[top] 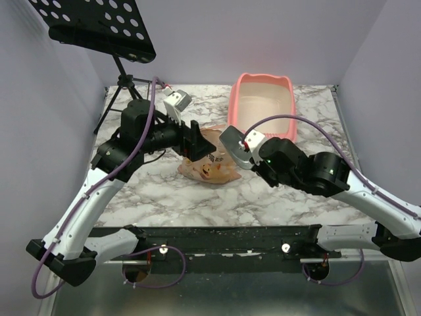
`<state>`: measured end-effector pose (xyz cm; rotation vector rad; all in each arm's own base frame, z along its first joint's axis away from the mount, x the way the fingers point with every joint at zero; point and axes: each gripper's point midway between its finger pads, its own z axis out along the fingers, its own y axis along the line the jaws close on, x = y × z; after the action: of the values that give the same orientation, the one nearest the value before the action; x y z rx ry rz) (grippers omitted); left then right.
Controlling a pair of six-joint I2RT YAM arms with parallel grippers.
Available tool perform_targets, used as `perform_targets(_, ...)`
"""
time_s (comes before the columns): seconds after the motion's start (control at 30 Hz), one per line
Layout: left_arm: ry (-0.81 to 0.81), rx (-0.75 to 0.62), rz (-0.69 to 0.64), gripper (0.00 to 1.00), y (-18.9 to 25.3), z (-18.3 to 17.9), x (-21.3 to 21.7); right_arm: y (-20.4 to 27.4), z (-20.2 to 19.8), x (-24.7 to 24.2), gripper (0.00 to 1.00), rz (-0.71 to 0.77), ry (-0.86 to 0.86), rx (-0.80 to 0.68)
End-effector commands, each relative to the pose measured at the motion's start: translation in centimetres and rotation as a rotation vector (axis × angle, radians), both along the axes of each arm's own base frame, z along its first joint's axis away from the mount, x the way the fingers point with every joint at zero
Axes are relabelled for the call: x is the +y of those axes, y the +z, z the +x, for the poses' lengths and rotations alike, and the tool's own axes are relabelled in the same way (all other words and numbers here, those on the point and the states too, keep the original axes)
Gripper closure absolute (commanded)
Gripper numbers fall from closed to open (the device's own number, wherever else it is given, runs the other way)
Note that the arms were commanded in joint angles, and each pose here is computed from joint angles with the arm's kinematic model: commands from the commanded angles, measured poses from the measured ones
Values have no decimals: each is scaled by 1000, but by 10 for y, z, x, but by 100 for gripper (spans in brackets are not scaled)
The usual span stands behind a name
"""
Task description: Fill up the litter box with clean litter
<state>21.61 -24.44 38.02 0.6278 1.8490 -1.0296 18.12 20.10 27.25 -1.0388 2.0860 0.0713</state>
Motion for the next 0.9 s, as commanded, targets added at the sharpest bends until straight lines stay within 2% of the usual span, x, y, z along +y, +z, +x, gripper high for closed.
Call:
perform_targets(0.0, -62, 59, -47, 1, 6, -14, -5, 23, -5, 14, 99, 30, 130, -67)
perform_targets(0.13, -119, 53, -96, 1, 13, -19, -14, 15, -8, 23, 100, -11, 169, -62)
perform_targets(0.5, -136, 183, -50, 1, -17, -22, -18, 24, -3, 49, 100, -18, 199, -97)
perform_targets(0.67, -134, 159, -31, 2, -21, -23, -15, 26, -5, 57, 100, -10, 223, -99)
perform_targets(0.73, -125, 155, -30, 13, -21, -21, -15, 26, -6, 61, 100, -12, 232, -94)
perform_targets(0.77, -125, 157, -22, 21, -23, -21, -15, 26, -6, 62, 100, -14, 233, -95)
perform_targets(0.87, -120, 164, -12, 57, -27, -17, -16, 26, -8, 63, 100, -27, 236, -95)
